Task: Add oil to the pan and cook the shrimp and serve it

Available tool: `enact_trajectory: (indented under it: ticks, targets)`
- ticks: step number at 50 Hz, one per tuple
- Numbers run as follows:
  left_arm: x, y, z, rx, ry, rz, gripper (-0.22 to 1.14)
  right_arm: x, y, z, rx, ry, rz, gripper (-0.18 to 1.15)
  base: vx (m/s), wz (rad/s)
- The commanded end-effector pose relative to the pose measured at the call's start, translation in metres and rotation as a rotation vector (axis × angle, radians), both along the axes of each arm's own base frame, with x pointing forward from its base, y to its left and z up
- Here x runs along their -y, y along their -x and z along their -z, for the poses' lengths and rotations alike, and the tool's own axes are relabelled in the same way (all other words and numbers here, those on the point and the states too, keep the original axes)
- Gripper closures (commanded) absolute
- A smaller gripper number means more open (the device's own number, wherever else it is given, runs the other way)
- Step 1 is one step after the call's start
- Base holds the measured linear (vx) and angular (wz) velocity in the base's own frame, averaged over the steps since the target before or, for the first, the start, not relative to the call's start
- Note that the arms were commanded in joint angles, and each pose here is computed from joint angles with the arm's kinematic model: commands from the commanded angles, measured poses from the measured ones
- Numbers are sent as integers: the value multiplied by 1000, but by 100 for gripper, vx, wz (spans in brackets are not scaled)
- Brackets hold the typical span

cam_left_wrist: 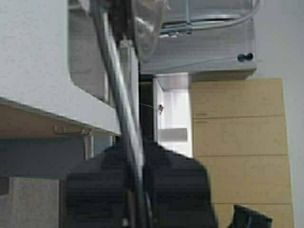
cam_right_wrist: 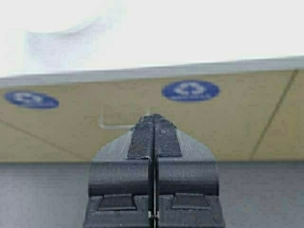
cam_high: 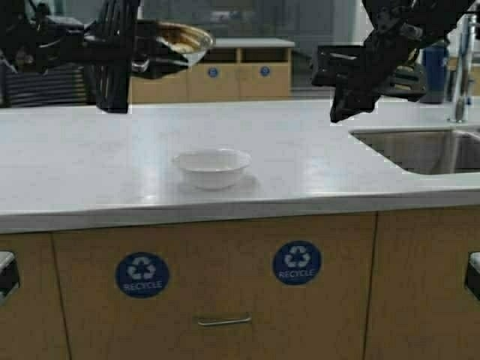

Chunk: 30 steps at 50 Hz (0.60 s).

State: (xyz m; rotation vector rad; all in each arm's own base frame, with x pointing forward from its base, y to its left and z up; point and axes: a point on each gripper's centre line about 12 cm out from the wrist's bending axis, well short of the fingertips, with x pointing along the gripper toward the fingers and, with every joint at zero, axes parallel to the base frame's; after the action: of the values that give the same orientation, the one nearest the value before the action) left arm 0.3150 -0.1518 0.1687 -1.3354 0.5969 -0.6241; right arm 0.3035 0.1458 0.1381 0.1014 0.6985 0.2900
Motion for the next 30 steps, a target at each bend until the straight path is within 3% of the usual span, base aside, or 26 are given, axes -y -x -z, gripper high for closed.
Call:
enact_trajectory:
  ticks: [1, 30]
  targets:
    - [0, -5, -9, 55, -7, 2, 87, -3, -4, -15, 44, -25, 0, 90, 4, 23]
    - [8, -11, 0, 52, -104, 67, 87, 1, 3, -12, 26, -33, 15, 90, 2, 15]
